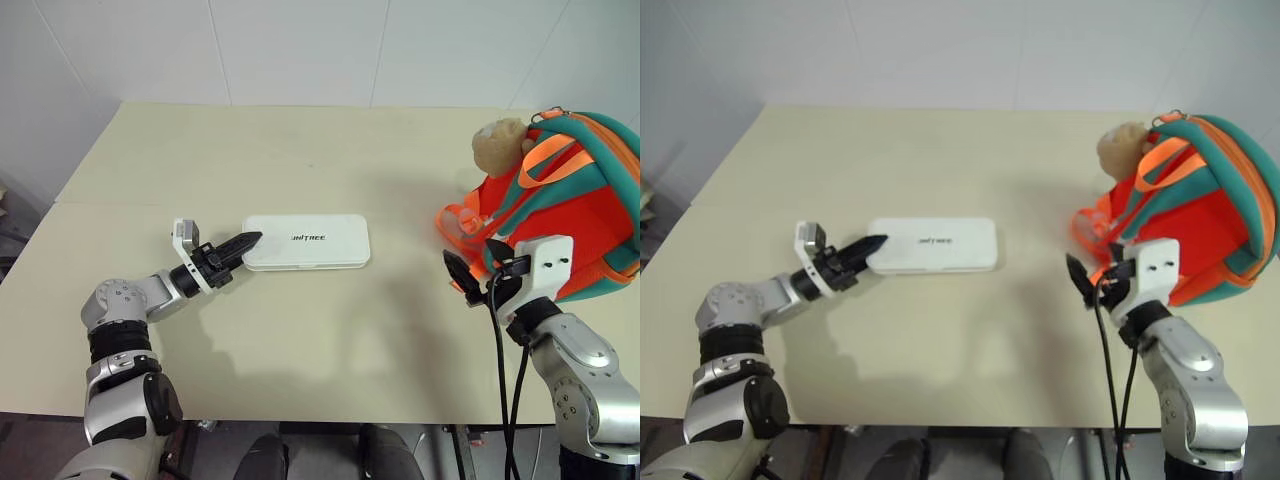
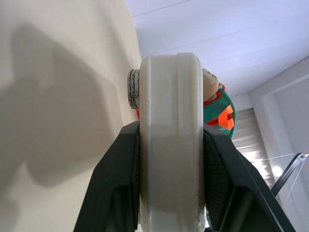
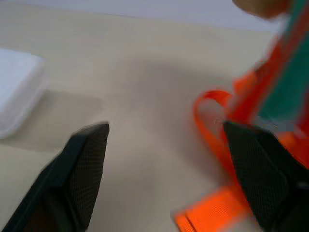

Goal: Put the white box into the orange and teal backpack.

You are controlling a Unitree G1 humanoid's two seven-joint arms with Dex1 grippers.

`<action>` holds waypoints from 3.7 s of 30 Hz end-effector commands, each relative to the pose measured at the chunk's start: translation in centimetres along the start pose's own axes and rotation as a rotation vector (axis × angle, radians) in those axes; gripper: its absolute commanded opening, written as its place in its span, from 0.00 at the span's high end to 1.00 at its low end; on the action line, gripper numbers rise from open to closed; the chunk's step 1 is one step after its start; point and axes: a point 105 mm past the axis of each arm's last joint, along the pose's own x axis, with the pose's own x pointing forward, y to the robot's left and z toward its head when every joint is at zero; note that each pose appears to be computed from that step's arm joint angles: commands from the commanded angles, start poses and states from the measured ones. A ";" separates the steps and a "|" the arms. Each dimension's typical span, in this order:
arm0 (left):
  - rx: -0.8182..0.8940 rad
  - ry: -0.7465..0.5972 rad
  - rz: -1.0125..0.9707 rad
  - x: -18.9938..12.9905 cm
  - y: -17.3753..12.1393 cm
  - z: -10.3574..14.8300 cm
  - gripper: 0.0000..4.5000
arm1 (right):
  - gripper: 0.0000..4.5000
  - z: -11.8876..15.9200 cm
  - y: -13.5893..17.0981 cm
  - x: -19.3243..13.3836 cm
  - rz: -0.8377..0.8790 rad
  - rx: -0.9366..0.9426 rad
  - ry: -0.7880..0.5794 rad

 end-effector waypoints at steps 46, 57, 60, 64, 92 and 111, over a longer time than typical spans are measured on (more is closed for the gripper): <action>0.113 -0.183 -0.058 -1.2 -3.5 2.2 0.71 | 0.88 5.7 -1.0 8.1 0.087 0.049 -0.241; 0.167 -0.305 -0.029 -3.0 -3.8 6.4 0.71 | 0.88 8.0 6.0 5.6 0.476 -0.010 -0.221; 0.175 -0.311 -0.015 -3.1 -3.5 6.8 0.71 | 0.88 8.9 8.2 4.5 0.606 -0.037 -0.235; 0.179 -0.308 -0.005 -3.2 -3.2 7.0 0.71 | 0.88 10.1 10.7 3.0 0.750 -0.066 -0.244; 0.365 -0.122 -0.030 -6.2 -7.0 8.1 0.71 | 0.88 12.3 14.3 -6.5 1.491 -0.240 -0.093; 0.752 0.033 -0.242 -6.4 -13.4 6.2 0.71 | 0.88 8.2 12.0 -5.3 1.409 -0.043 -0.056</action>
